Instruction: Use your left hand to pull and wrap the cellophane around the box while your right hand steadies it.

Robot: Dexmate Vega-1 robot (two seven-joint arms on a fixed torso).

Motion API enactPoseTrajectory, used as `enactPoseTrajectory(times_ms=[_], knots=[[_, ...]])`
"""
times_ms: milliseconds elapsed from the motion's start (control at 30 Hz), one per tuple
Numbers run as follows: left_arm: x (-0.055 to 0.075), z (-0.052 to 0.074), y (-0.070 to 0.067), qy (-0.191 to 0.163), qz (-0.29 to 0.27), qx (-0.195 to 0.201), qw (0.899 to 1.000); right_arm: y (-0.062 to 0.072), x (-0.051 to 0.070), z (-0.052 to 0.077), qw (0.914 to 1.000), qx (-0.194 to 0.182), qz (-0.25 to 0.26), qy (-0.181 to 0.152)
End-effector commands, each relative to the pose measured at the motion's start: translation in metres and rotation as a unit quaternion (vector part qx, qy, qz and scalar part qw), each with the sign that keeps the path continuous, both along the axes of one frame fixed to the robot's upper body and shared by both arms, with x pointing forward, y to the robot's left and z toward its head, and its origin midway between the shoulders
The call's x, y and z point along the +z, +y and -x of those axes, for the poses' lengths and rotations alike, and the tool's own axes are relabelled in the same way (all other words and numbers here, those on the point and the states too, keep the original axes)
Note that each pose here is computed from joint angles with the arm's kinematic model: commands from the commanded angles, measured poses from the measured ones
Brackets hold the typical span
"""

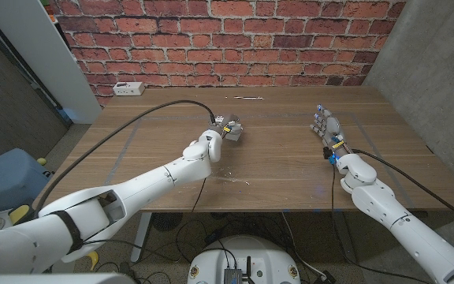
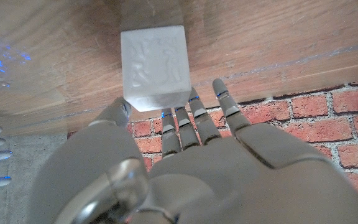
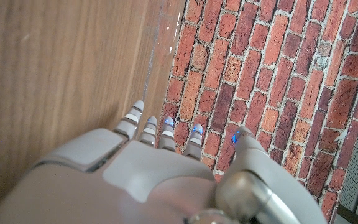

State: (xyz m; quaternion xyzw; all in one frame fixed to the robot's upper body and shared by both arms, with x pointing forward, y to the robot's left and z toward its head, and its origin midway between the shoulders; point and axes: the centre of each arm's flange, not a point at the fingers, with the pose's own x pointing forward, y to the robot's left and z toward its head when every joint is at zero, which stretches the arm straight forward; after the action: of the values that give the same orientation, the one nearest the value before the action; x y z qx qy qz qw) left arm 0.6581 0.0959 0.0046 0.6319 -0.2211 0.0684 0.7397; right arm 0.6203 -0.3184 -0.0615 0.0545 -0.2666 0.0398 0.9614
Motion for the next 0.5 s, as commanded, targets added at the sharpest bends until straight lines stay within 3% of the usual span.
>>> enactPoseTrajectory(times_ms=[33,500], knots=[[0.001,0.023,0.013,-0.051,0.024,-0.002,0.998,0.004,0.0,0.002,1.0,-0.001,0.002,0.0],[-0.009,0.053,0.029,-0.125,0.055,-0.024,0.99,0.007,0.0,0.012,0.9998,-0.009,0.019,0.006]])
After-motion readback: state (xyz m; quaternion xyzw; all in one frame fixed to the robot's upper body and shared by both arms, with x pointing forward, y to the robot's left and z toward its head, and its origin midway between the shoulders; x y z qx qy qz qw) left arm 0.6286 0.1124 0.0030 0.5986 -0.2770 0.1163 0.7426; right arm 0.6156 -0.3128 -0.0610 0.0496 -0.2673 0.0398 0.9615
